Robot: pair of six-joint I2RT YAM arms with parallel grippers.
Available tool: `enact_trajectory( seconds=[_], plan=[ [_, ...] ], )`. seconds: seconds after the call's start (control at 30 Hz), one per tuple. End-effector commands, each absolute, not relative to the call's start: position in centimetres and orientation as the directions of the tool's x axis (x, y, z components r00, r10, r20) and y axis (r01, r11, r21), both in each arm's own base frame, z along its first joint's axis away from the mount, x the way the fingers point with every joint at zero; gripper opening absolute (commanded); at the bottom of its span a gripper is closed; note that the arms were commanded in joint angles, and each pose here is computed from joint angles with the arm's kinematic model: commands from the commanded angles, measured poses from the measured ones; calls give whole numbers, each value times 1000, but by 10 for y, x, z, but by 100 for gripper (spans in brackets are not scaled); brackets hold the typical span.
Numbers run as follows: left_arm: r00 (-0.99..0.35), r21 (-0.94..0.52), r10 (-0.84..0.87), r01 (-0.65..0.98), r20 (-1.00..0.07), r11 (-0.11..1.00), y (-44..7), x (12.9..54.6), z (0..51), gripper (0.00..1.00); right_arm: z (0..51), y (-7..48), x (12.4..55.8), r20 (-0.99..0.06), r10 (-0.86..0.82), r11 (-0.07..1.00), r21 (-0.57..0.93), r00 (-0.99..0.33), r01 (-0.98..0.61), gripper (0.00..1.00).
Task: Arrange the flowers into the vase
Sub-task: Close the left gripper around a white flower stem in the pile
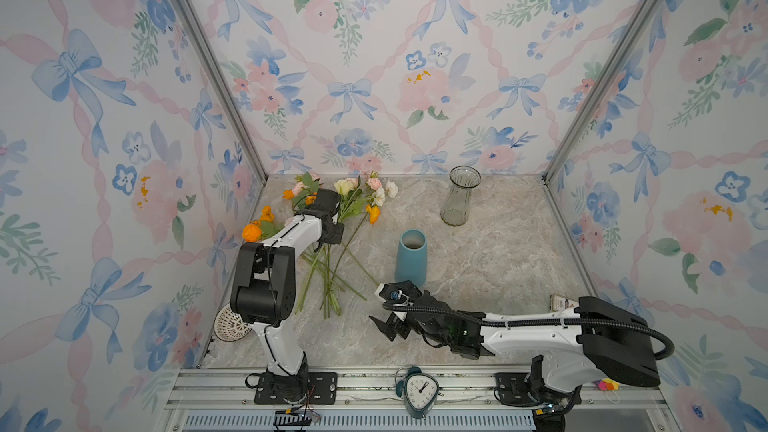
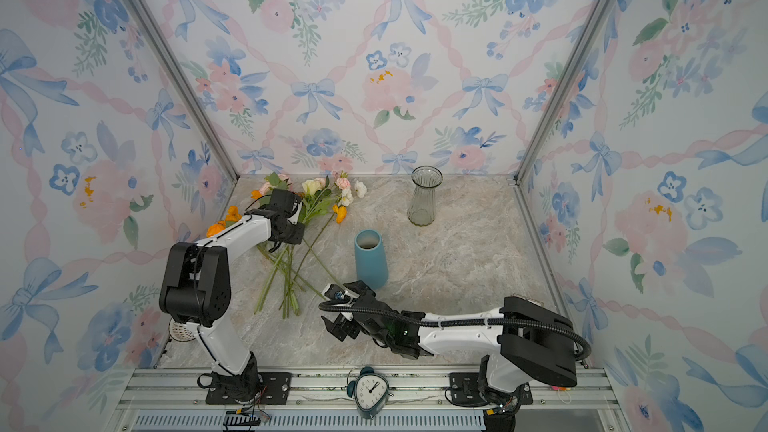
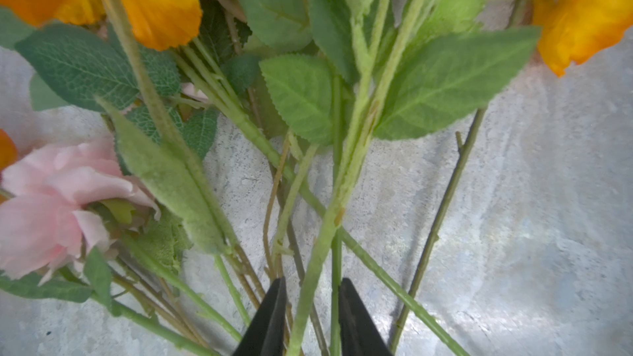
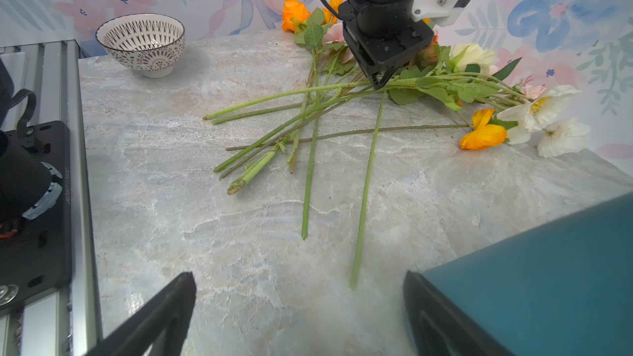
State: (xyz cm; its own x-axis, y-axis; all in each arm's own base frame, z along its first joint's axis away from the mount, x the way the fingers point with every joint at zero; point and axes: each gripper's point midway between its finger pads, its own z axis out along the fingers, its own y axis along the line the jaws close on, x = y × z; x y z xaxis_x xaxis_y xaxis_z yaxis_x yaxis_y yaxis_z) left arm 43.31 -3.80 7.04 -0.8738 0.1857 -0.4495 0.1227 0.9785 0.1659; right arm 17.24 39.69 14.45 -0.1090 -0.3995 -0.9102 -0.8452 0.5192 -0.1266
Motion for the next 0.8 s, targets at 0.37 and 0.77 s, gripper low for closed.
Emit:
enact_trajectory(
  seconds=[0.37,0.77],
  plan=[
    [-882,192,191,117,-430,974,-33,434,64,24,147,400,184,-914,-379,532,-87,-145,-842,97],
    [-878,92,176,151,-445,984,-45,432,67,23,144,400,185,-908,-395,523,-96,-141,-847,97]
  ],
)
